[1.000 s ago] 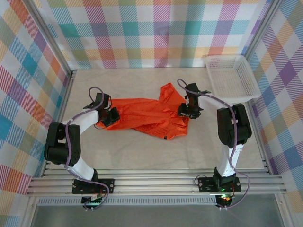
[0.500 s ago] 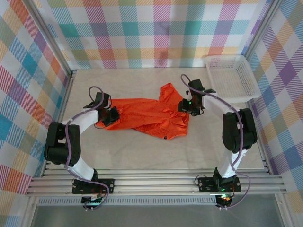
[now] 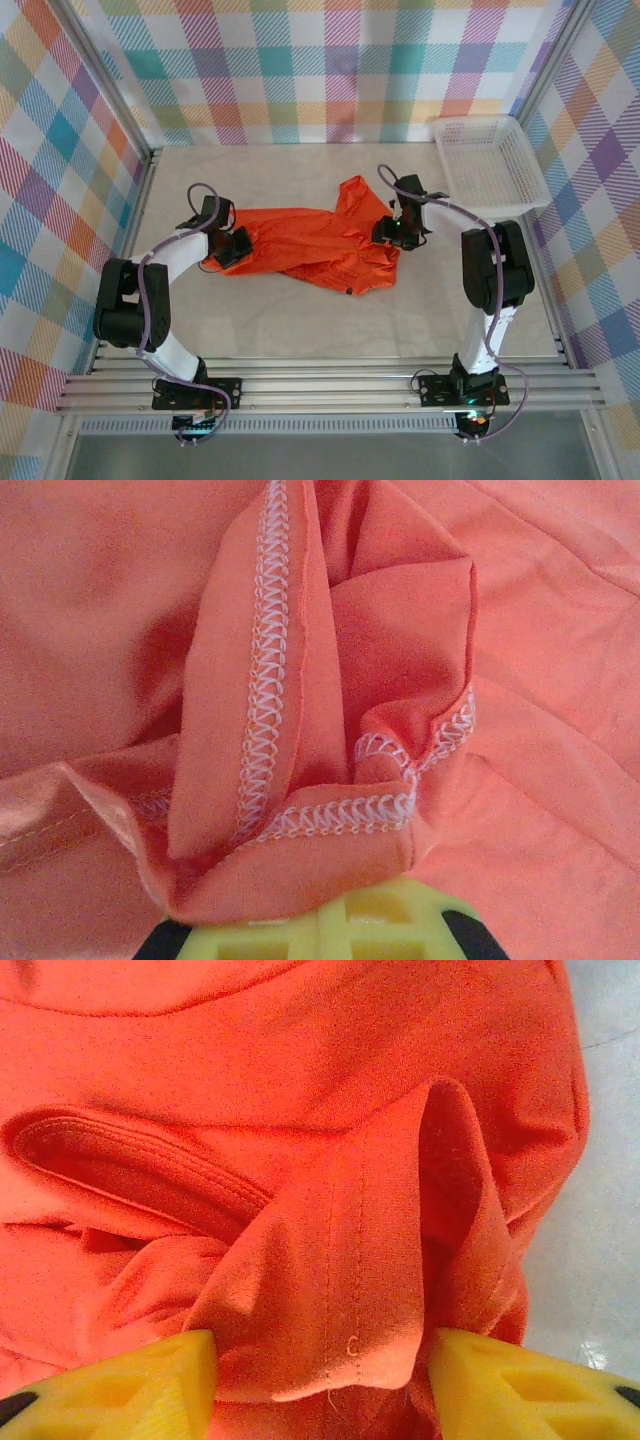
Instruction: Fold the inside-out t-shirt
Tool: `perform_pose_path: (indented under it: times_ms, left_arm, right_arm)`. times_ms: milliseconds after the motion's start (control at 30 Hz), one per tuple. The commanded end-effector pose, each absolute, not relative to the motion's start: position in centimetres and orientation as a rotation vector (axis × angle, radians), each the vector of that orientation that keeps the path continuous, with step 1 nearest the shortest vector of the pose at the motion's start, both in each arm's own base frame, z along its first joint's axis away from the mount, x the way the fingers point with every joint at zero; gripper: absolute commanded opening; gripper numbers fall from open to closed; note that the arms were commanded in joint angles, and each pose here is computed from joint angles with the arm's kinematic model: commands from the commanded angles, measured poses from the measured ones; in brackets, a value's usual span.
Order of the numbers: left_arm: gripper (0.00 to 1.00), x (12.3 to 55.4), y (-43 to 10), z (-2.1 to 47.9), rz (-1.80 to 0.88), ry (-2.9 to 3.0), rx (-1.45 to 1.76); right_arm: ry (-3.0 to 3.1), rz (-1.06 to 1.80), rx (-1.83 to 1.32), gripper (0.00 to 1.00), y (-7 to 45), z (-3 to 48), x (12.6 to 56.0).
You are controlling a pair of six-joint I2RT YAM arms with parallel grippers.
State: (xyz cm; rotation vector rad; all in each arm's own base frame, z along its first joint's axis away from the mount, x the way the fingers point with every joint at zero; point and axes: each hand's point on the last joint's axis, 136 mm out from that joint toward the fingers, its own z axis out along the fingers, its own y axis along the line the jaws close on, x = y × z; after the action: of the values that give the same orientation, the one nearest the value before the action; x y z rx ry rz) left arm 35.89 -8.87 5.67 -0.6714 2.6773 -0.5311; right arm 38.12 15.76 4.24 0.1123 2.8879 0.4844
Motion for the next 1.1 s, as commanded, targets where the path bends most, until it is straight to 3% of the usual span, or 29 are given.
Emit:
perform_pose_path:
  times_ms: [0, 100, 467, 600, 733, 1067]
  left_arm:
    - [0.00, 36.2, -9.0, 7.1, -0.525, 2.652, -0.638]
    - [0.00, 36.2, -9.0, 7.1, -0.529, 2.651, -0.639]
    - [0.00, 36.2, -9.0, 7.2, -0.530, 2.651, -0.638]
    - [0.00, 36.1, -9.1, 7.1, -0.534, 2.652, -0.638]
    - [0.00, 36.1, -9.1, 7.2, -0.535, 2.653, -0.636]
    - [0.00, 36.4, -7.9, 9.6, -0.457, 2.626, -0.619]
  right_arm:
    - [2.899, 0.512, 0.116, 0.59, 15.9, 3.6, 37.8]
    - [2.888, 0.563, 0.128, 0.58, 16.4, 3.8, 37.7]
    - [2.867, 0.621, 0.105, 0.34, 17.4, 5.4, 37.6]
    - [2.875, 0.601, 0.095, 0.12, 17.2, 5.6, 37.5]
    - [2.866, 0.571, 0.074, 0.03, 16.9, 7.0, 37.7]
    - [2.720, 0.471, -0.017, 0.00, 15.6, 16.6, 38.6]
